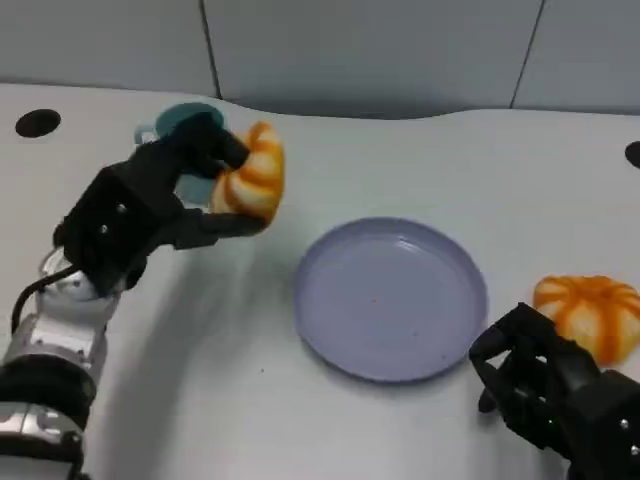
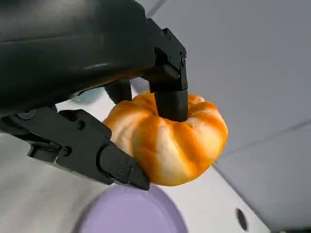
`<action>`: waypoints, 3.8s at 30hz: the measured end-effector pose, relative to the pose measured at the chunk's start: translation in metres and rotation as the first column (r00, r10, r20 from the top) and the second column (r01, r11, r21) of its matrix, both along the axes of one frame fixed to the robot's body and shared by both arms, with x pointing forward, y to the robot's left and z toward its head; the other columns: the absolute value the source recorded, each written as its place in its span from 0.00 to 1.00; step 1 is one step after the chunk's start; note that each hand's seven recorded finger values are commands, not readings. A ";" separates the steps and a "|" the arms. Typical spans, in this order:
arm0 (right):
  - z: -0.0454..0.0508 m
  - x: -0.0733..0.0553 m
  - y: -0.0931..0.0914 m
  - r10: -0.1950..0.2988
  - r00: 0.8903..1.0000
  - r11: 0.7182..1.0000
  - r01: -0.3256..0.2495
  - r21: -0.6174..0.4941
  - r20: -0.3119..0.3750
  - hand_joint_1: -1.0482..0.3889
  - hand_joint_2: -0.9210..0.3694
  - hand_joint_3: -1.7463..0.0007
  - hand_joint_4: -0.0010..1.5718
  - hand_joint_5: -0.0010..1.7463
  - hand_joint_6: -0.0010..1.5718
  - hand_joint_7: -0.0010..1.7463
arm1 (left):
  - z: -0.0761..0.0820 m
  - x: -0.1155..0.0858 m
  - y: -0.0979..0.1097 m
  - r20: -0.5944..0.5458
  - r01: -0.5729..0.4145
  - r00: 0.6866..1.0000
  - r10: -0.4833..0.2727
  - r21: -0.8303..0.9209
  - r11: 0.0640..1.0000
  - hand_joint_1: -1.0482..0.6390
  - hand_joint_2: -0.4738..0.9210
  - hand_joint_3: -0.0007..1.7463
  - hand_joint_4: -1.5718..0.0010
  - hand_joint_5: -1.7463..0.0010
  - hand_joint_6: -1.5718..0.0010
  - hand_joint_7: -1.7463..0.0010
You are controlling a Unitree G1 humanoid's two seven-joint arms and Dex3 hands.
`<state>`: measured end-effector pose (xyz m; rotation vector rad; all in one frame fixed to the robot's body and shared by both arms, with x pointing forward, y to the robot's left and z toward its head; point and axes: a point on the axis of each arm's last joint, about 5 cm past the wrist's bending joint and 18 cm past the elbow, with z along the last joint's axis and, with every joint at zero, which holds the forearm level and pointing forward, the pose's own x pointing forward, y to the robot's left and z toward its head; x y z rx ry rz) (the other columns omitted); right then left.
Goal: Grasp the bread from the table and place it into the plate.
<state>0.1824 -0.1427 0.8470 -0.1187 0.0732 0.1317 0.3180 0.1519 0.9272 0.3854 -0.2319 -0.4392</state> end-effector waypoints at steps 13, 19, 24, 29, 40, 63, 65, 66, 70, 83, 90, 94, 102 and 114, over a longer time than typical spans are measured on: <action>-0.0016 0.002 0.002 0.003 1.000 1.000 -0.003 -0.005 -0.017 0.52 0.00 0.80 0.36 1.00 0.23 1.00 | 0.008 0.010 -0.068 -0.051 0.179 0.984 -0.171 0.333 0.926 0.54 0.95 0.06 0.43 0.00 0.57 0.00; 0.0008 0.002 0.004 0.005 1.000 1.000 -0.005 -0.009 -0.022 0.52 0.00 0.79 0.36 1.00 0.23 1.00 | 0.004 0.009 -0.084 -0.067 0.199 0.979 -0.190 0.478 0.855 0.55 0.94 0.06 0.45 0.00 0.59 0.00; 0.0019 0.002 0.009 0.015 1.000 1.000 -0.015 0.004 -0.023 0.54 0.00 0.80 0.36 1.00 0.24 1.00 | -0.003 0.005 -0.097 -0.067 0.213 0.973 -0.219 0.616 0.758 0.48 0.94 0.06 0.51 0.00 0.63 0.00; 0.0021 0.001 0.011 0.022 1.000 1.000 -0.022 0.009 -0.022 0.55 0.00 0.80 0.36 1.00 0.24 1.00 | -0.013 -0.003 -0.105 0.012 0.180 0.951 -0.310 0.792 0.583 0.34 1.00 0.03 0.73 0.25 0.78 0.29; 0.0017 0.000 0.013 0.016 0.999 1.000 -0.015 0.021 -0.035 0.55 0.00 0.79 0.37 1.00 0.24 1.00 | -0.009 -0.001 -0.105 0.025 0.197 0.924 -0.382 0.826 0.528 0.18 1.00 0.05 1.00 0.94 0.98 0.91; 0.0015 0.001 0.011 0.018 0.999 1.000 -0.017 0.022 -0.045 0.55 0.00 0.79 0.35 1.00 0.24 1.00 | -0.009 -0.004 0.000 -0.134 0.334 0.933 -0.333 -0.017 0.943 0.07 1.00 0.12 0.98 0.99 0.97 0.96; 0.0013 0.001 0.011 0.019 0.999 1.000 -0.018 0.025 -0.041 0.55 0.00 0.79 0.36 1.00 0.24 1.00 | -0.019 -0.014 0.016 -0.143 0.311 0.934 -0.328 -0.128 0.942 0.09 1.00 0.13 0.94 0.97 0.95 0.95; 0.0013 0.001 0.010 0.021 0.999 0.999 -0.020 0.025 -0.040 0.56 0.00 0.79 0.37 1.00 0.24 1.00 | -0.024 -0.020 0.022 -0.155 0.299 0.933 -0.326 -0.175 0.938 0.11 1.00 0.13 0.91 0.96 0.93 0.95; 0.0010 0.001 0.009 0.028 0.999 0.999 -0.027 0.030 -0.036 0.55 0.00 0.79 0.37 1.00 0.24 1.00 | -0.045 -0.049 0.048 -0.184 0.212 0.929 -0.320 -0.443 0.871 0.18 1.00 0.15 0.81 0.92 0.85 0.95; 0.0016 0.001 0.006 0.028 0.999 1.000 -0.027 0.012 -0.023 0.53 0.00 0.80 0.37 1.00 0.24 1.00 | -0.071 -0.119 0.061 -0.453 -0.209 0.891 -0.032 -0.471 0.857 0.40 1.00 0.05 0.80 0.01 0.78 0.18; 0.0005 -0.001 0.002 0.026 0.999 1.000 -0.026 -0.009 -0.029 0.53 0.00 0.80 0.37 1.00 0.24 1.00 | -0.085 -0.133 0.061 -0.533 -0.251 0.845 0.036 -0.336 0.907 0.42 0.97 0.02 0.67 0.00 0.70 0.09; 0.0005 -0.001 -0.002 0.017 0.999 1.000 -0.018 -0.010 -0.028 0.54 0.00 0.80 0.39 1.00 0.24 1.00 | -0.090 -0.134 0.058 -0.520 -0.230 0.853 0.048 -0.292 0.928 0.42 0.97 0.01 0.64 0.00 0.69 0.08; 0.0011 -0.001 -0.007 0.014 1.000 1.000 -0.014 -0.003 -0.015 0.56 0.00 0.79 0.38 1.00 0.25 1.00 | -0.092 -0.130 0.057 -0.515 -0.229 0.856 0.043 -0.302 0.925 0.42 0.97 0.01 0.64 0.00 0.71 0.06; -0.0037 0.001 -0.012 -0.006 1.000 1.000 0.006 0.009 -0.003 0.56 0.00 0.78 0.37 1.00 0.24 1.00 | -0.095 -0.125 0.053 -0.502 -0.232 0.864 0.039 -0.327 0.916 0.42 0.99 0.01 0.64 0.00 0.72 0.05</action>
